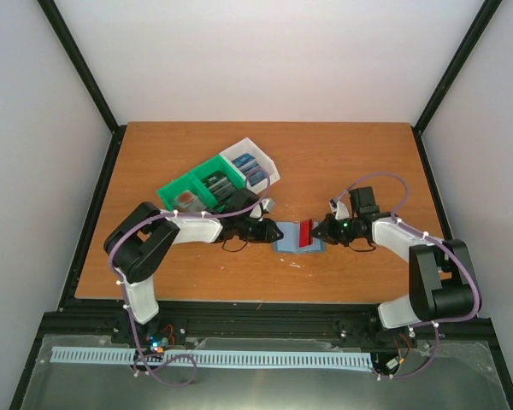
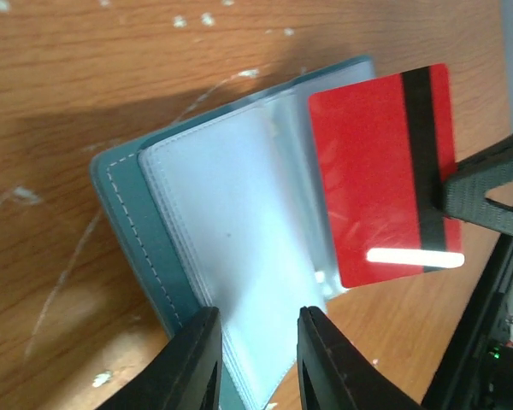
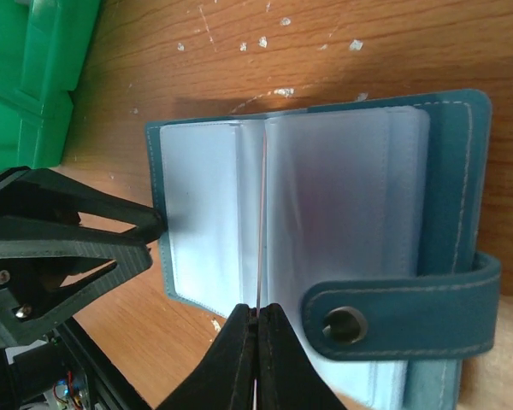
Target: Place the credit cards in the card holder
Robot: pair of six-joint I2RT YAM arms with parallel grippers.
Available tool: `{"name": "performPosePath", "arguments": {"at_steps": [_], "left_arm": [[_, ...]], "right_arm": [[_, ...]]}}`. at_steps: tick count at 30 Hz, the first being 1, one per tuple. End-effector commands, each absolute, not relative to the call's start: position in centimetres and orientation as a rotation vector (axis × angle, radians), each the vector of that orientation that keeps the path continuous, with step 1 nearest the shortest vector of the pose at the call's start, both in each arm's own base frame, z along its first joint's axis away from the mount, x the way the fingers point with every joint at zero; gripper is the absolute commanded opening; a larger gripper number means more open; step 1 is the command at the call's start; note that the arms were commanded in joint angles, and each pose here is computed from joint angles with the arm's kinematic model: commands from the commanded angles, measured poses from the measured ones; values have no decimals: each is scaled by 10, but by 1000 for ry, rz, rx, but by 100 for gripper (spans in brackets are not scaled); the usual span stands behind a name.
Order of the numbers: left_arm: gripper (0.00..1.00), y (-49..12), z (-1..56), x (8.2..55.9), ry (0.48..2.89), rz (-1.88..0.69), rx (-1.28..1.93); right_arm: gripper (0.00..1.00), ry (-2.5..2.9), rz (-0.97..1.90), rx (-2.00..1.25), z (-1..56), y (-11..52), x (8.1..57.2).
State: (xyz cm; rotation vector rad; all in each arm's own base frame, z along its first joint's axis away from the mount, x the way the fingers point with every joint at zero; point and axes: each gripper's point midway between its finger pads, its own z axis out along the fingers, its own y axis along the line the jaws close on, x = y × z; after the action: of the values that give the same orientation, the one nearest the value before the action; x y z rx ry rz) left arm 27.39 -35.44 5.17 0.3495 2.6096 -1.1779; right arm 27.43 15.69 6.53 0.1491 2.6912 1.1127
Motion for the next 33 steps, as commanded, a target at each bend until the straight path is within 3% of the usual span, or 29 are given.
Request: {"name": "performPosePath", "arguments": {"at_steps": [1, 8, 33], "left_arm": [[25, -355, 45, 281, 2618, -1096, 369], [18, -349, 31, 283, 2667, -1019, 342], [11, -340, 13, 281, 2716, -958, 309]], "right_arm": [[3, 2647, 1171, 85, 66, 163, 281], [3, 2647, 1214, 57, 60, 169, 283], [3, 2713, 1284, 122, 28, 187, 267]]}}
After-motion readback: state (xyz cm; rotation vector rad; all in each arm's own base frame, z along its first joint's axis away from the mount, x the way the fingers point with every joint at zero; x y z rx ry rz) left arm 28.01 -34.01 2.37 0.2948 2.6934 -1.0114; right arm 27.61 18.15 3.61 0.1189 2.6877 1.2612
